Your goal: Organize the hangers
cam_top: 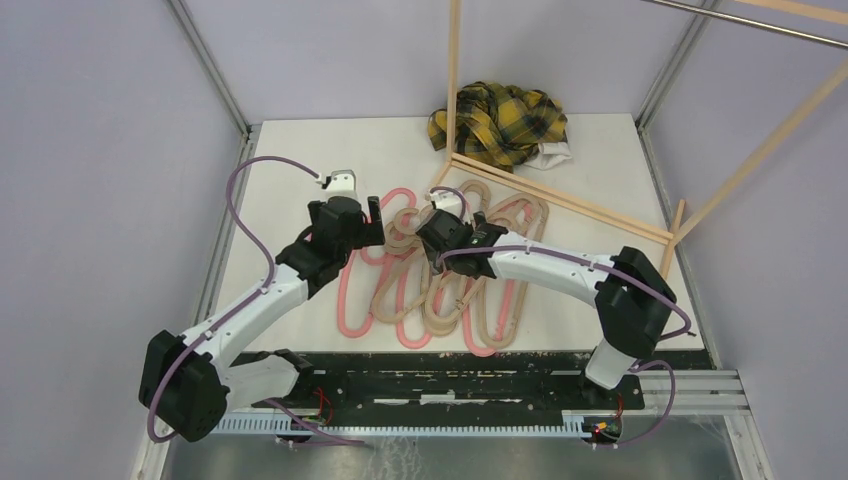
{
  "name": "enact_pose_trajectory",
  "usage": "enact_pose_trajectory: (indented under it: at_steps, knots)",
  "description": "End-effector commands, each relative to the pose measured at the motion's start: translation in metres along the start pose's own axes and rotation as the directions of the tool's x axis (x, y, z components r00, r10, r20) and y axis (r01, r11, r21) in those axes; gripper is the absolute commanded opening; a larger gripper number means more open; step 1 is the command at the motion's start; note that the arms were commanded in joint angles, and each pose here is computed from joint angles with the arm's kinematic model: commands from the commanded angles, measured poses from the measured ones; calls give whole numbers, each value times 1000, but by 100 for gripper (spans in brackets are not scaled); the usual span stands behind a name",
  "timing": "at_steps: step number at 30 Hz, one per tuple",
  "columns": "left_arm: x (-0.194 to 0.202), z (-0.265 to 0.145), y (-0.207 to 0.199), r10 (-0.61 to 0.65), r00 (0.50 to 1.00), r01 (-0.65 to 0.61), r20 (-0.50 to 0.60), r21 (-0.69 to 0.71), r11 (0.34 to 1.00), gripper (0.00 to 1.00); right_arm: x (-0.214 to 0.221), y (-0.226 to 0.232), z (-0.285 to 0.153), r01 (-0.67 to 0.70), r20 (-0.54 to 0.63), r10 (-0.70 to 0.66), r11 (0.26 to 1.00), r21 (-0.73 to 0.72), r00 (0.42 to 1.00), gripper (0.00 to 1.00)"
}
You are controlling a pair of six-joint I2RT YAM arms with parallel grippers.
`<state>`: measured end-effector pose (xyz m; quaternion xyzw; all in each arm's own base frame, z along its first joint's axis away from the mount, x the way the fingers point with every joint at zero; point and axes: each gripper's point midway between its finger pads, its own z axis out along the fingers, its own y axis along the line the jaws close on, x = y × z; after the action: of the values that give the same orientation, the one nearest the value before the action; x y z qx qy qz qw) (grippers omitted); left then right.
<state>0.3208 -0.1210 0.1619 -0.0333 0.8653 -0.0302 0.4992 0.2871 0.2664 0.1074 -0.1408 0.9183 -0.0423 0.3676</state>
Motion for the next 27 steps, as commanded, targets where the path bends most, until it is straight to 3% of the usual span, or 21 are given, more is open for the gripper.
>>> enact_pose_trajectory:
  at_steps: [1, 5, 13, 20, 27]
  knots:
    - [-35, -13, -6, -69, 993, 68, 93, 18, 998, 99, -16, 21, -13, -237, 57, 246, 962, -136, 968, 93]
    - [-36, -15, -5, -71, 993, 69, 95, 22, 997, 99, -21, 34, -17, -358, 57, 378, 908, -215, 924, 80]
    - [-37, -18, -7, -80, 992, 76, 98, 41, 996, 99, -19, 50, -1, -362, -5, 367, 916, -172, 930, 76]
    - [-35, -22, -6, -83, 992, 78, 96, 50, 996, 99, -1, 48, 8, -445, -40, 443, 887, -122, 896, 59]
    - [-38, -25, -8, -84, 992, 78, 97, 62, 995, 99, 9, 54, 16, -462, -78, 456, 883, -81, 887, 57]
